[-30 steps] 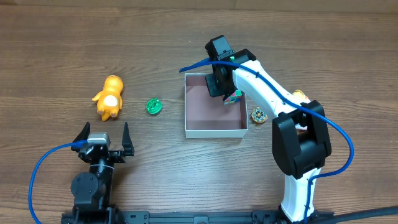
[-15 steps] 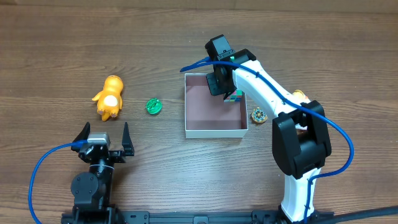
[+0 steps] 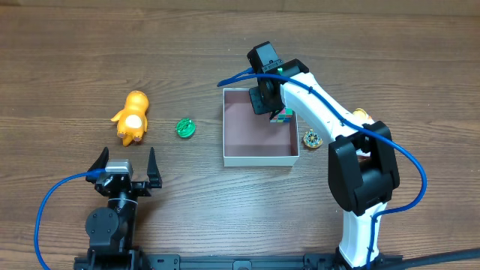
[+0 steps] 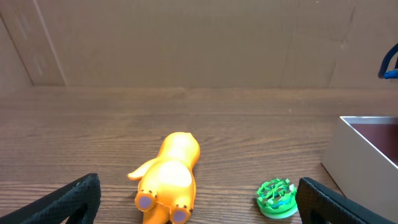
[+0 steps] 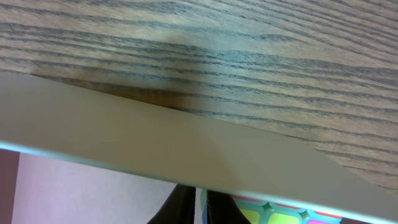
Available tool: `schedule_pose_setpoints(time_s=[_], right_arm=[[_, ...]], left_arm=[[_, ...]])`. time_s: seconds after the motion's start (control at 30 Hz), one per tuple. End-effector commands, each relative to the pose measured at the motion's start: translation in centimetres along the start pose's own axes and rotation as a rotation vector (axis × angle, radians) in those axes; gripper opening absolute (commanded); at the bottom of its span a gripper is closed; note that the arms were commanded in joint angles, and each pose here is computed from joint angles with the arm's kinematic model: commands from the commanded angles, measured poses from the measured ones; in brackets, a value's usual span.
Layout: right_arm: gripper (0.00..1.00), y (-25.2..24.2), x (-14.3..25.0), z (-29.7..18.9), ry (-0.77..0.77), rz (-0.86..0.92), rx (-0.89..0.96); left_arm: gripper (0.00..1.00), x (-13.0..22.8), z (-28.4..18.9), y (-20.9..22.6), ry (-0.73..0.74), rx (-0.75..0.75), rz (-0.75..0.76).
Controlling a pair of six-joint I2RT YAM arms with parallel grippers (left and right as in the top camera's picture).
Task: Pack container
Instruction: 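Open the right gripper to release the cube inside the box, then raise the right gripper and move it toward the white duck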
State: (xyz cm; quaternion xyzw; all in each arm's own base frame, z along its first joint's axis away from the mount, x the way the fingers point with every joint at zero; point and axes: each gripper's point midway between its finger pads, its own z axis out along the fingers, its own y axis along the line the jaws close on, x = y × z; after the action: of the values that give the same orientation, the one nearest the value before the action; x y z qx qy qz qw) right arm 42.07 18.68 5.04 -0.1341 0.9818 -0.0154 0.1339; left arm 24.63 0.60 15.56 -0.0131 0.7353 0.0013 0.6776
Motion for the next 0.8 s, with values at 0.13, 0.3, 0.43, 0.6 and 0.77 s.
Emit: schedule_pose_setpoints(time_s=[0.13,0.3,0.43,0.6,0.77], right_arm=[[0.1,-0.2,0.0,0.1,-0.002,-0.005,0.022],[0.1,-0.2,-0.2,-0.6,0.005,-0.006,0.023],[0.1,0.2,-0.4,-1.1,0.009,-0.006,-0.001],[0.1,0.9,-0.8,-1.9,0.007,-0.005,-0.046],[0.11,1.0,-1.7,-3.2,-0.013,-0.004,-0.05]], left_arm=[[1.0,0.0,0.0,0.3,-0.003,-0.012,0.022],[1.0,0.0,0.0,0.3,-0.003,-0.012,0.022],[1.0,0.0,0.0,0.3,-0.003,-0.012,0.022],[1.0,0.0,0.0,0.3,-0.003,-0.012,0.022],[1.0,0.0,0.0,0.3,-0.003,-0.012,0.022]])
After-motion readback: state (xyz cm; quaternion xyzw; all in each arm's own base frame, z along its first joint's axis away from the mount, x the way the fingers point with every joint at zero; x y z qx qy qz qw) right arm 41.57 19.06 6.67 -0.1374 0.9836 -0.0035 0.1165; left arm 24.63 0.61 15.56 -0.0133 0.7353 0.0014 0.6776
